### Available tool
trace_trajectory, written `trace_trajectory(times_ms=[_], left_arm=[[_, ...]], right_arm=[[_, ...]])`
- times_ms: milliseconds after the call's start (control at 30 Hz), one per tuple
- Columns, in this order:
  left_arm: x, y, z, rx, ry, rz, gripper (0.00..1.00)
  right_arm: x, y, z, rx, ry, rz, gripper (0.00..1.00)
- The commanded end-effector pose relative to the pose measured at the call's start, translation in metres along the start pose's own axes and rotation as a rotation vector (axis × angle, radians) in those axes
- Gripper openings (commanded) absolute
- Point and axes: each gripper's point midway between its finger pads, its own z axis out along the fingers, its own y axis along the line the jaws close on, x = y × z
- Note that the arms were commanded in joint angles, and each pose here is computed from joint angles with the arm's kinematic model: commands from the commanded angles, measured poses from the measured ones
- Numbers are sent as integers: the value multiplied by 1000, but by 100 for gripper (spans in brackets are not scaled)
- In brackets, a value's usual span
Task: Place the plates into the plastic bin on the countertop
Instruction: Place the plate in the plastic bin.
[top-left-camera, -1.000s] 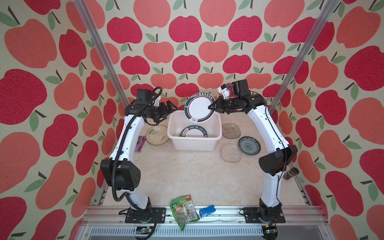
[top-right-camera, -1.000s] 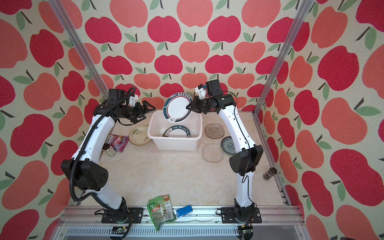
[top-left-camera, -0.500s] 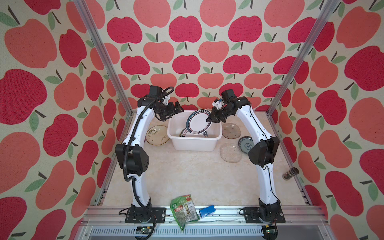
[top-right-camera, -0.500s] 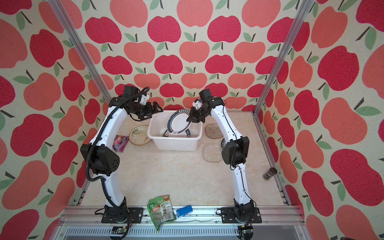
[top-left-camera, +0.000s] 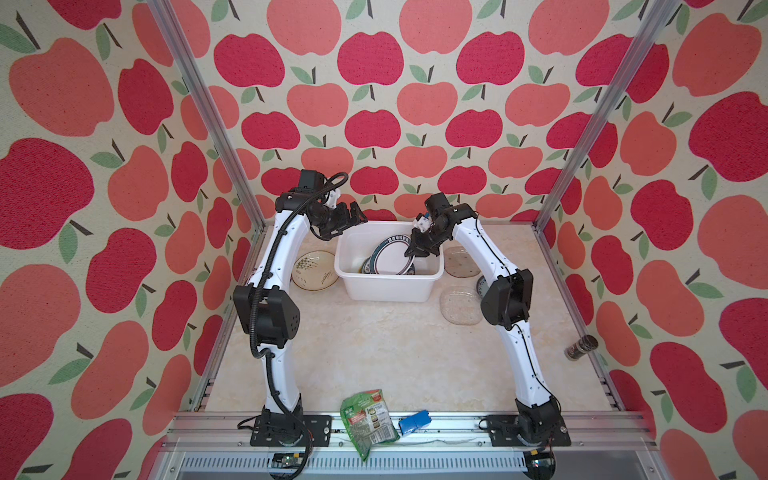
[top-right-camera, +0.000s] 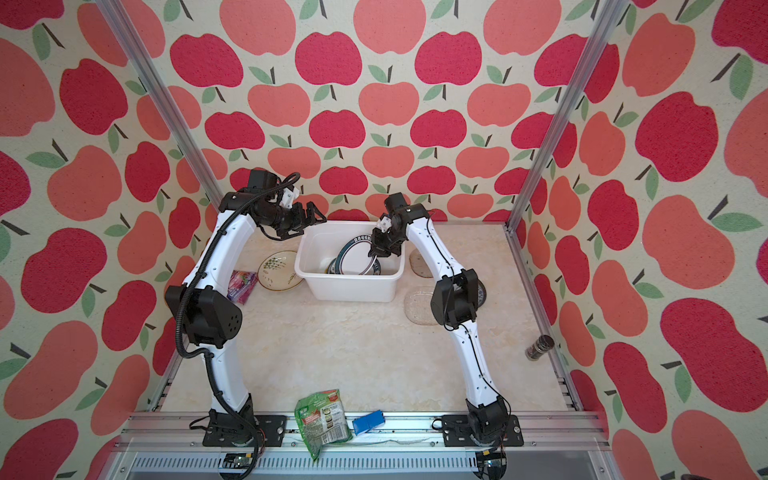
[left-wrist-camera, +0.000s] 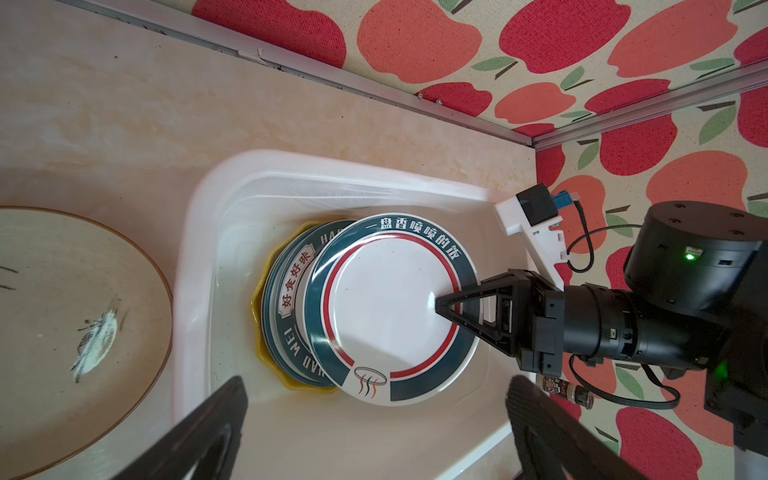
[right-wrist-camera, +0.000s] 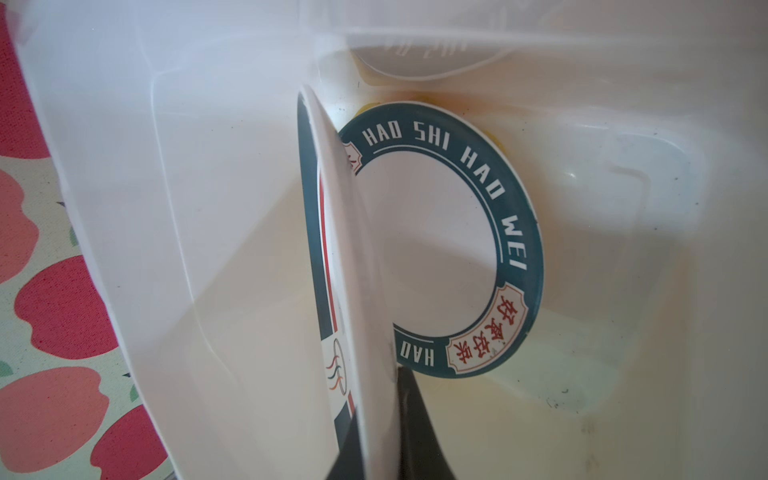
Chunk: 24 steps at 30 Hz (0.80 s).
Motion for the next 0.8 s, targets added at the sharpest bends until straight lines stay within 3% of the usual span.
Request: trace_trajectory(times_ms=[0, 167, 767], left_arm=[[3, 6, -7, -32, 4, 9, 100], [8, 9, -8, -38, 2, 4, 100], [2, 33, -30, -117, -72, -38, 99]], right_arm=[[-6, 2, -5, 10, -26, 26, 14], [-5, 3, -2, -3, -13, 49, 34], [-3, -18, -18, 62, -9, 135, 35]])
